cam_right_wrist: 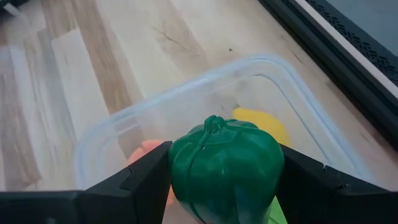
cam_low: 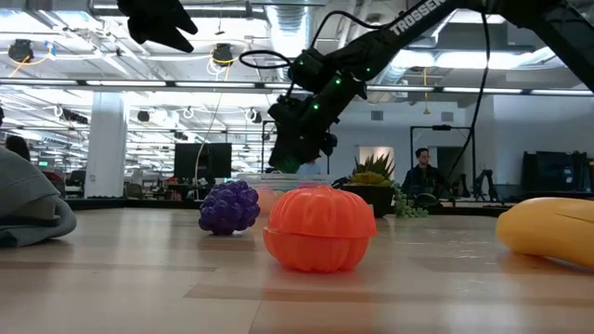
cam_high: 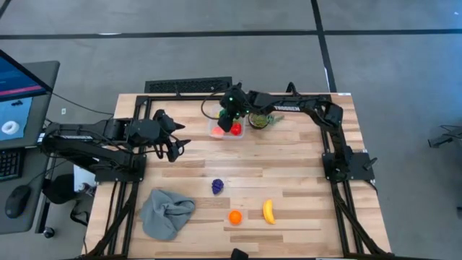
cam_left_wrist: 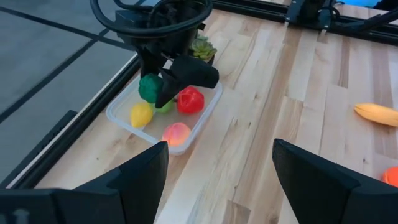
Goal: Pick and placing Produce into tupperware
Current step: Put the green bell pepper into the transparent container
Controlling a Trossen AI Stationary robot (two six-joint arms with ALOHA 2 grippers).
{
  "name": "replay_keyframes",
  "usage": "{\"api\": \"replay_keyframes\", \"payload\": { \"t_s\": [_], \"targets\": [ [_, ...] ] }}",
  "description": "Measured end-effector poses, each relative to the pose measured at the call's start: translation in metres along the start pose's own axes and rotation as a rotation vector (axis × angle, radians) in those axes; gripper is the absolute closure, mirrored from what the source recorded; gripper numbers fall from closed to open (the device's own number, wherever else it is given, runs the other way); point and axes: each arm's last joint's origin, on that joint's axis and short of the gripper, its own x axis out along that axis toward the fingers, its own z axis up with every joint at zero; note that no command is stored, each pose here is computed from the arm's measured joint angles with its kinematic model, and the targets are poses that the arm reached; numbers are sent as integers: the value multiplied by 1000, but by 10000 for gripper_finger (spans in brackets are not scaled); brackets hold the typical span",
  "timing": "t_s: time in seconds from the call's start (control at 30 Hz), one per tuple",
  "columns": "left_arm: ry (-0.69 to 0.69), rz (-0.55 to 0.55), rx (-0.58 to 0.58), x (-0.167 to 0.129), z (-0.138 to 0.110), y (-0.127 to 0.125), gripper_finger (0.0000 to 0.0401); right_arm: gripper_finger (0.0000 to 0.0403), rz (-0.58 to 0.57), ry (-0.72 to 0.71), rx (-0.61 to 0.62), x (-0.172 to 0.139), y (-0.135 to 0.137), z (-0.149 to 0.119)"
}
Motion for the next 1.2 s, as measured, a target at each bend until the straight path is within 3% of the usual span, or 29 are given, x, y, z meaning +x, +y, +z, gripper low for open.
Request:
{"api": "replay_keyframes", "payload": {
  "t_s": [0.37,0.47,1.2],
  "targets": [
    [0,0,2,0,0,0,123,133,4,10,3,6,-1,-3],
    [0,0,6,0,0,0,123,133,-2,84,11,10,-3,-12],
    [9,10,18,0,-1,1,123,132,22,50,-58,9,2,-8]
  ]
}}
